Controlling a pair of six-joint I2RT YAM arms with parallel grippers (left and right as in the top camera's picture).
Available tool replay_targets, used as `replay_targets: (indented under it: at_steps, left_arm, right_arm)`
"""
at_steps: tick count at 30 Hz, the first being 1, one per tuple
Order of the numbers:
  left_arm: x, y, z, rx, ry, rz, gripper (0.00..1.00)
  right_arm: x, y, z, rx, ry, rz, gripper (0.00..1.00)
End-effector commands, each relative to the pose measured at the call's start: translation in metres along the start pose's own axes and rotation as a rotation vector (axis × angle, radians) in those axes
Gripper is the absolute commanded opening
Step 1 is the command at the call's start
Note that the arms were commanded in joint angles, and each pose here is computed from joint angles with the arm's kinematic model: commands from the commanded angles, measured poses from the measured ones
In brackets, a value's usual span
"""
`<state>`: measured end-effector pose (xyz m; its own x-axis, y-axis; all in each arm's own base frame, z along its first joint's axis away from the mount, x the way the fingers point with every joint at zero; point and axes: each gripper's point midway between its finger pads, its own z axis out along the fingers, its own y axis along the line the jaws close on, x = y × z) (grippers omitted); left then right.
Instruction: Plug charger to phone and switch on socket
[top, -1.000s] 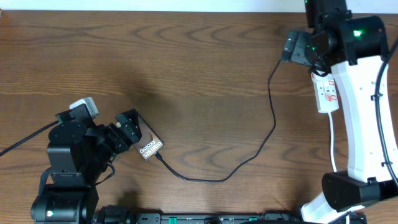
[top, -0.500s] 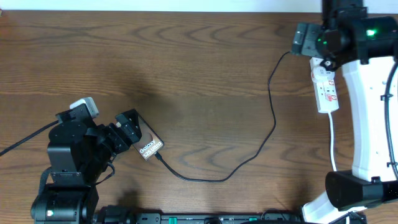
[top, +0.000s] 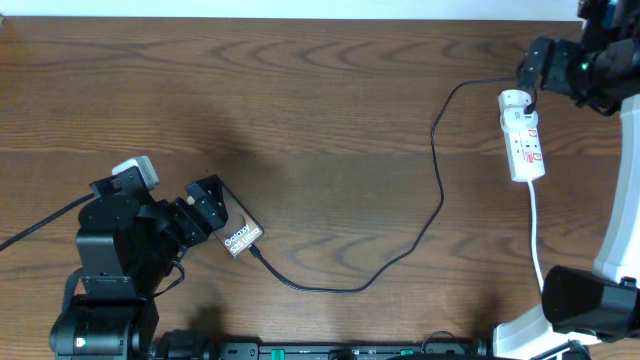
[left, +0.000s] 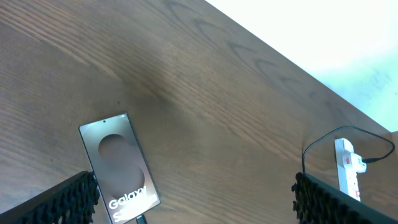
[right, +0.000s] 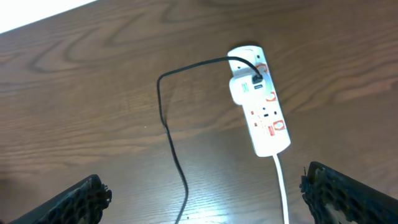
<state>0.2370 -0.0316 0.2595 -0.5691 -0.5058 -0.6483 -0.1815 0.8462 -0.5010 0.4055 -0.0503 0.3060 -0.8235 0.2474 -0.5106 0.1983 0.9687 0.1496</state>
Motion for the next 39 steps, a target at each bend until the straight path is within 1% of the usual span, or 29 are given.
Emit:
replay_targets:
  at_steps: [1,9,15,21,28,33,39]
  left_arm:
    - [-0.005,-0.004,-0.004,0.009,-0.016,0.028,0.98]
    - [-0.005,-0.004,-0.004,0.008,-0.016,0.028,0.98]
    - [-0.005,-0.004,-0.004,0.009,-0.016,0.028,0.98]
    - [-0.005,-0.004,-0.004,0.009,-0.016,0.028,0.98]
    - [-0.005,-0.004,-0.004,0.009,-0.016,0.028,0.98]
    - [-0.005,-0.004,-0.004,0.009,-0.016,0.028,0.98]
    - [-0.005,-0.004,-0.004,0.009,-0.016,0.028,0.98]
  right_arm:
    - [0.005,0.003,0.006,-0.051,0.017,-0.028,0.99]
    - [0.018,0.002,0.045,-0.079,0.063,-0.016,0.99]
    - [0.027,-0.002,0.060,-0.078,0.088,-0.009,0.99]
    - [0.035,-0.027,0.073,0.011,0.106,0.040,0.99]
    - [0.038,-0.043,0.098,0.023,0.085,0.057,0.99]
    - [0.035,-0.052,0.120,0.025,0.034,0.037,0.99]
    - [0.029,-0.063,0.134,0.049,-0.020,0.039,0.99]
